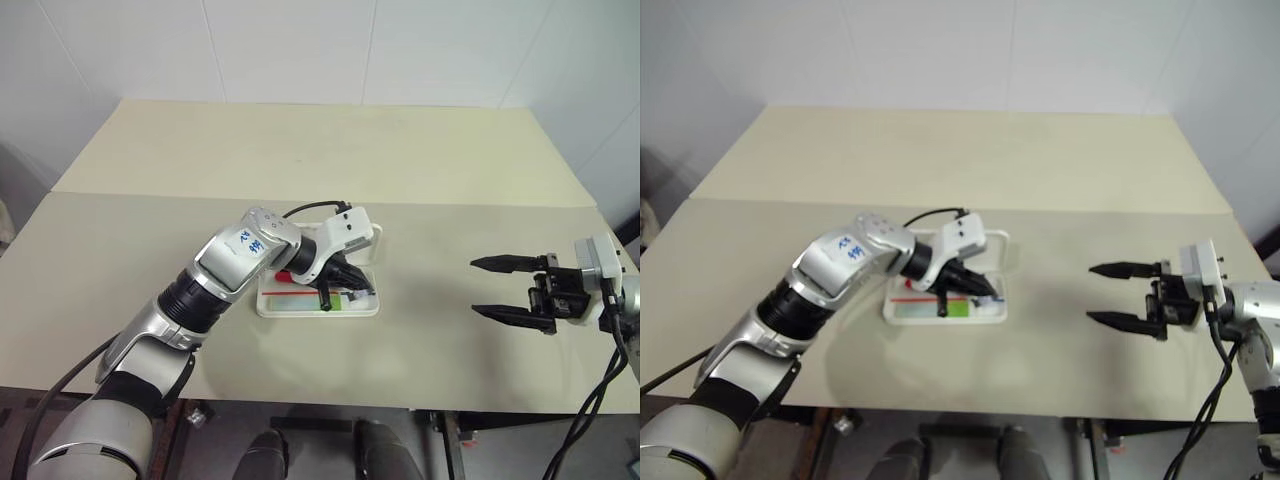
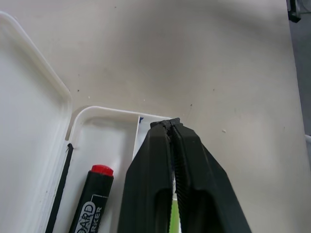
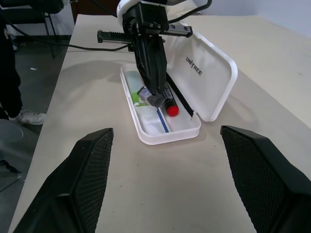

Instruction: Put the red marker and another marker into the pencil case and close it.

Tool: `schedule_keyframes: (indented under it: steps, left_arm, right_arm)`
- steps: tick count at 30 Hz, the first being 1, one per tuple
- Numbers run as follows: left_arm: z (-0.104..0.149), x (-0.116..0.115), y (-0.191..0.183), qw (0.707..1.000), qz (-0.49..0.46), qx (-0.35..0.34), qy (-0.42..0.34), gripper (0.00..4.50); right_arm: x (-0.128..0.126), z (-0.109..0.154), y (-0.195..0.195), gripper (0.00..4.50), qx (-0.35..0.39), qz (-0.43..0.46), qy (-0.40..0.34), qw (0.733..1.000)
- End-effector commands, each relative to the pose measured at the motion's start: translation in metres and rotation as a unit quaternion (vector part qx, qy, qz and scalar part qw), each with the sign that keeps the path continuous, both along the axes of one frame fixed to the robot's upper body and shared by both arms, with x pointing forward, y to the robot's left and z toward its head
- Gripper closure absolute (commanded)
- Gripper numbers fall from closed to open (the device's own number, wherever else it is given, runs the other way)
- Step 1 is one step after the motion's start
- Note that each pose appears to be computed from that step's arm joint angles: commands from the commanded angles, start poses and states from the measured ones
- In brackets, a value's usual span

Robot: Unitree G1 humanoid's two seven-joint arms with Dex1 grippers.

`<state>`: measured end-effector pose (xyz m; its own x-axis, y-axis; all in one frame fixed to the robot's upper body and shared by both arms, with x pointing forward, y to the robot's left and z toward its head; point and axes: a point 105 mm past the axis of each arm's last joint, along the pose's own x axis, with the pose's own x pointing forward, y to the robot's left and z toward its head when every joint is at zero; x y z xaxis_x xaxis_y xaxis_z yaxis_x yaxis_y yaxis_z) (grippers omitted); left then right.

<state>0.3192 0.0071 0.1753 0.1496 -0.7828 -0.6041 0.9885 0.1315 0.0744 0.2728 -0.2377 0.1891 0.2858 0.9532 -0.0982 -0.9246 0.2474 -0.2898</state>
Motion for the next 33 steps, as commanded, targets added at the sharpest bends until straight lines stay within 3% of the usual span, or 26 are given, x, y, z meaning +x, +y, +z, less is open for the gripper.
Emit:
schedule_keyframes:
  steps: [1, 10, 11, 17, 22, 26, 30, 33]
  left_arm:
    - [0.006, -0.003, -0.003, 1.0, -0.018, 0.002, -0.019, 3.11]
    - [0.009, -0.004, -0.002, 0.999, -0.02, -0.001, -0.025, 0.14]
    - [0.012, -0.005, -0.003, 0.999, -0.024, -0.004, -0.03, 0.04]
    - [0.062, -0.015, -0.007, 0.988, -0.039, -0.111, -0.102, 0.04]
    - [0.112, -0.021, 0.013, 0.946, -0.033, -0.241, -0.213, 0.04]
    - [0.126, -0.021, 0.037, 0.928, -0.025, -0.273, -0.253, 0.04]
    - [0.148, 0.001, 0.069, 0.904, 0.045, -0.309, -0.292, 1.24]
    - [0.14, 0.01, 0.087, 0.907, 0.061, -0.291, -0.297, 2.16]
  right_arm:
    - [-0.002, 0.01, -0.001, 0.0, 0.001, 0.001, -0.024, 1.0]
    - [0.004, 0.009, 0.001, 0.0, 0.001, 0.0, -0.027, 1.0]
    - [0.004, 0.009, 0.002, 0.0, 0.002, 0.0, -0.028, 1.0]
    - [0.006, 0.01, 0.003, 0.0, 0.004, 0.004, -0.028, 1.0]
    - [0.01, 0.011, 0.004, 0.0, 0.004, 0.006, -0.027, 1.0]
    - [0.015, 0.012, 0.005, 0.0, 0.001, 0.009, -0.028, 1.0]
    - [0.022, 0.015, 0.008, 0.0, 0.001, 0.015, -0.033, 0.999]
    - [0.026, 0.017, 0.01, 0.0, 0.003, 0.021, -0.035, 0.999]
